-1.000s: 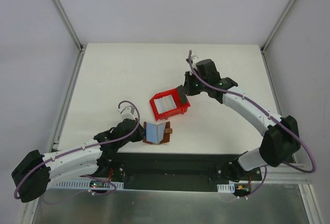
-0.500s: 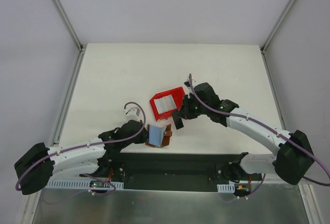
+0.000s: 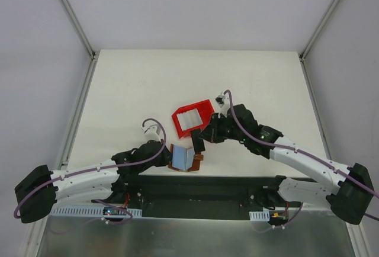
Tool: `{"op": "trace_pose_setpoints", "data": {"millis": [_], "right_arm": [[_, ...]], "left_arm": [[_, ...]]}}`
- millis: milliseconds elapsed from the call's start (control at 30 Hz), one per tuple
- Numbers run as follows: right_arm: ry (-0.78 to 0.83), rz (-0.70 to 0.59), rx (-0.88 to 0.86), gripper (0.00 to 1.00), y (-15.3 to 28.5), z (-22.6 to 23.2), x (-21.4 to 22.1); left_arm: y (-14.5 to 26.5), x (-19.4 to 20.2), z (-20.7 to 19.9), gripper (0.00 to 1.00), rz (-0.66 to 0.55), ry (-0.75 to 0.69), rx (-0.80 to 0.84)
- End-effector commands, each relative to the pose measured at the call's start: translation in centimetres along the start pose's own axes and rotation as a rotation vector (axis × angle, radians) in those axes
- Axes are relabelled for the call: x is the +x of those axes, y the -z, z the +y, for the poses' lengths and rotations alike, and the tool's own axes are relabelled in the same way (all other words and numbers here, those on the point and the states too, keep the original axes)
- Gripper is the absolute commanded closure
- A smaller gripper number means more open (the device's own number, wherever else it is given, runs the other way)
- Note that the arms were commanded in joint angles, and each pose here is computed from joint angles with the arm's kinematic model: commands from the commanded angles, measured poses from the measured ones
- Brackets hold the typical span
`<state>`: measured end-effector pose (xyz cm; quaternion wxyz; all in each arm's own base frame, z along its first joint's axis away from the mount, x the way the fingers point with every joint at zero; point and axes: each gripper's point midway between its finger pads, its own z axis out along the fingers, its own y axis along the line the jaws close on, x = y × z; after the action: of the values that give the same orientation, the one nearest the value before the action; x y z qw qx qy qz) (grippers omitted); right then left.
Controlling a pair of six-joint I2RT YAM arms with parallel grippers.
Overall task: Put the credit cards into the card holder
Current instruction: Insert the credit card into the card holder.
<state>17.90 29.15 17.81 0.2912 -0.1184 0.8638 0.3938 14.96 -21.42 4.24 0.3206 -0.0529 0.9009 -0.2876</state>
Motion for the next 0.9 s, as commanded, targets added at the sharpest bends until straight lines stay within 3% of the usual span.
{"op": "trace_pose_setpoints", "data": {"millis": [0,267,600,867], "right_arm": [[-0.087,-0.067,-0.065,0.99,-1.4,2.2,0.3],[-0.196,0.01,-0.078,0.99,-5.6,1.4,5.7],[-0.199,0.009,0.104,1.0,-7.4,-3.9,8.7],[-0.277,-0.006,-0.019,1.0,-9.2,-4.0,9.9]], "left_arm": [[-0.1,-0.4,-0.4,1.0,-0.022,0.037,-0.029],[-0.2,-0.1,-0.3,1.0,-0.041,0.067,-0.044],[-0.5,0.9,0.7,1.0,-0.034,0.063,-0.067],[-1.5,2.2,2.1,1.0,-0.025,0.046,-0.061]]}}
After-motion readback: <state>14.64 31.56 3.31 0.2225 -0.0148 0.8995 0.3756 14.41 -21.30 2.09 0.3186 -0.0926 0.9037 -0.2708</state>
